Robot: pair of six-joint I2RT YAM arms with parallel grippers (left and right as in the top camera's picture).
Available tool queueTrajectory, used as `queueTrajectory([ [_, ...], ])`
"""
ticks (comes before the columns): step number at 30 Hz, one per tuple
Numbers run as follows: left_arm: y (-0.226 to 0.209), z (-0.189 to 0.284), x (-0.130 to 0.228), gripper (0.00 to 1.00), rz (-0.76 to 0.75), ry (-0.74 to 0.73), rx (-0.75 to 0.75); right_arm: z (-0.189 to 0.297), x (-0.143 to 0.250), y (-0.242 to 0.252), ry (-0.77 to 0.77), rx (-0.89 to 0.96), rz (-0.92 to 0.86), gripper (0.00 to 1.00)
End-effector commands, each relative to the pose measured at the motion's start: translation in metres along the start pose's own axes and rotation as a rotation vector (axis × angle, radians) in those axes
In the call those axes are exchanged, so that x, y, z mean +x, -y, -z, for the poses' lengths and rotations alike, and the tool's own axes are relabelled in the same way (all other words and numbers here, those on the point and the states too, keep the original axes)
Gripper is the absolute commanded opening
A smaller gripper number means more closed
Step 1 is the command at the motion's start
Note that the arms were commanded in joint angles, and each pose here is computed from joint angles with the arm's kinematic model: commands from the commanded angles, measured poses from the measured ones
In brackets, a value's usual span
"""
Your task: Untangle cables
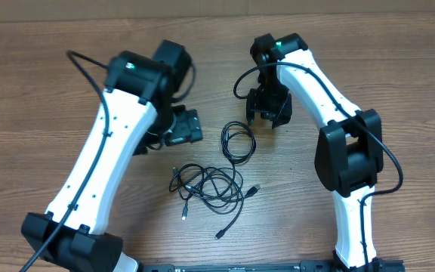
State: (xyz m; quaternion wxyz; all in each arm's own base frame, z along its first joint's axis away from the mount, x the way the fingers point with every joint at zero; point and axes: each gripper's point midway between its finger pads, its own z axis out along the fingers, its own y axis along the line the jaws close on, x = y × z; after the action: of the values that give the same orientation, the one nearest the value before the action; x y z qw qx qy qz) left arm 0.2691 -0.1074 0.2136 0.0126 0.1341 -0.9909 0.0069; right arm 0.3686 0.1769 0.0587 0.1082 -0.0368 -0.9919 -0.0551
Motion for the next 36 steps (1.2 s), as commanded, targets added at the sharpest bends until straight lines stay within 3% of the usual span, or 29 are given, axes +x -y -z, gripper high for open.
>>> queueTrajectory([
  [1,-0.015,-0.002,-0.01,1.0,0.068,-0.001,-0.019,-0.016,0.008,-0.006,-0.04,0.001,0.068,0.63],
  [14,-0.019,-0.002,-0.013,0.99,0.067,0.0,-0.019,-0.041,0.017,0.0,-0.075,0.018,0.067,0.54],
  [17,-0.019,-0.002,-0.013,1.0,0.067,0.0,-0.019,-0.041,0.015,0.0,-0.07,0.015,0.067,0.43],
  [23,-0.019,-0.002,-0.013,1.0,0.06,-0.001,-0.019,-0.037,0.011,-0.004,-0.053,0.004,0.068,0.06],
  [25,-0.019,-0.002,-0.013,0.99,0.06,-0.001,-0.019,-0.031,0.01,-0.006,-0.046,0.001,0.069,0.04],
  [30,-0.019,-0.002,-0.013,0.99,0.06,-0.001,-0.019,0.026,0.005,-0.018,0.043,-0.025,0.088,0.04],
  [36,-0.019,-0.002,-0.013,1.0,0.06,-0.001,-0.019,0.145,0.012,-0.04,0.288,-0.13,0.143,0.04],
])
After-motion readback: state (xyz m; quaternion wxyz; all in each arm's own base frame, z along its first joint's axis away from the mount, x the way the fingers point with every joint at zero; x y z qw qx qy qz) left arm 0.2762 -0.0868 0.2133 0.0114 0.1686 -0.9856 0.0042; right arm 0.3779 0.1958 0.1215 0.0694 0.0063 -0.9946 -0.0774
